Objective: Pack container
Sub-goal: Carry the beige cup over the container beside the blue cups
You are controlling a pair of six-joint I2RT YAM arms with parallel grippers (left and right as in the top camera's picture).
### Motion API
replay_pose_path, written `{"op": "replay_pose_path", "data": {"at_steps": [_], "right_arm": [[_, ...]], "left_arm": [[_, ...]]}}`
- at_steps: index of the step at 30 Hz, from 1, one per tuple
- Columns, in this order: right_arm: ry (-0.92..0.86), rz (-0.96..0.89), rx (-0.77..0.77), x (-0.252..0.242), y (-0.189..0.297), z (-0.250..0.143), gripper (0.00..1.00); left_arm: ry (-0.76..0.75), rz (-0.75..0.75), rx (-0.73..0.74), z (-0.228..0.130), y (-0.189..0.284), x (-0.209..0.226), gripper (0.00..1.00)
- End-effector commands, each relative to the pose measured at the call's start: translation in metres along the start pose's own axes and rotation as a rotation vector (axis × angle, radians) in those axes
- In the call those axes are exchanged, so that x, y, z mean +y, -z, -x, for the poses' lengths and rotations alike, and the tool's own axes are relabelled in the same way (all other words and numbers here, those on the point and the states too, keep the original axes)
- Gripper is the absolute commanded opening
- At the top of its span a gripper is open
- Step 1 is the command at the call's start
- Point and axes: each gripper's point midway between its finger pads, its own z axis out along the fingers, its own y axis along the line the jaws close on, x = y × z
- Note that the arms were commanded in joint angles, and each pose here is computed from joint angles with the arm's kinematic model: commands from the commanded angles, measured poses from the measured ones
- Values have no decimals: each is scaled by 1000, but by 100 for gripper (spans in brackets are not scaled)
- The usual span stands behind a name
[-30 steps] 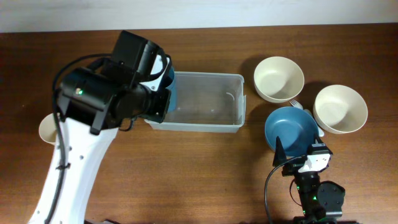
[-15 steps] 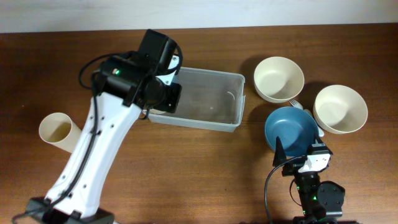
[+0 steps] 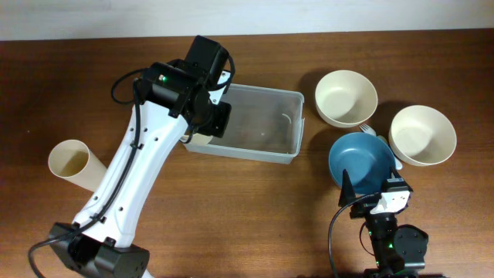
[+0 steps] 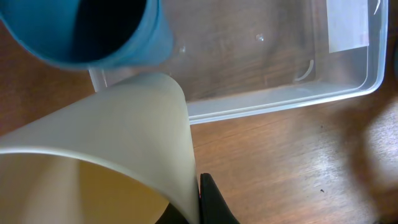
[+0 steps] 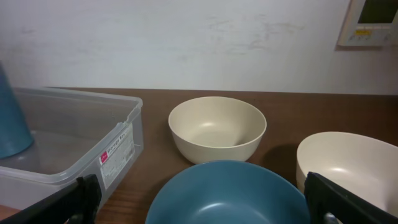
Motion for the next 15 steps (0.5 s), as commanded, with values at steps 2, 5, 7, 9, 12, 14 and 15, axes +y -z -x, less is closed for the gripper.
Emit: {"op": "replay_pose_path", "data": {"at_steps": [2,5,7,9,12,14,15], "right_arm": [[-4,0,1,0,0,-2,99],[-4,0,1,0,0,-2,99],[-4,0,1,0,0,-2,99],[-4,0,1,0,0,-2,99],[-4,0,1,0,0,-2,99],[-4,0,1,0,0,-2,99],[-4,0,1,0,0,-2,98]], "left_arm": [[7,17,10,4,-11,2,2],[7,20,11,5,-14,2,2],[5,30,13,7,-17,2,2],[-4,49,19,7,-21,2,2],[-22,75,33,7,-27,0,1],[-34,88,40,7,-30,-1,1],[-39,94,44,7,-33,-2,1]]}}
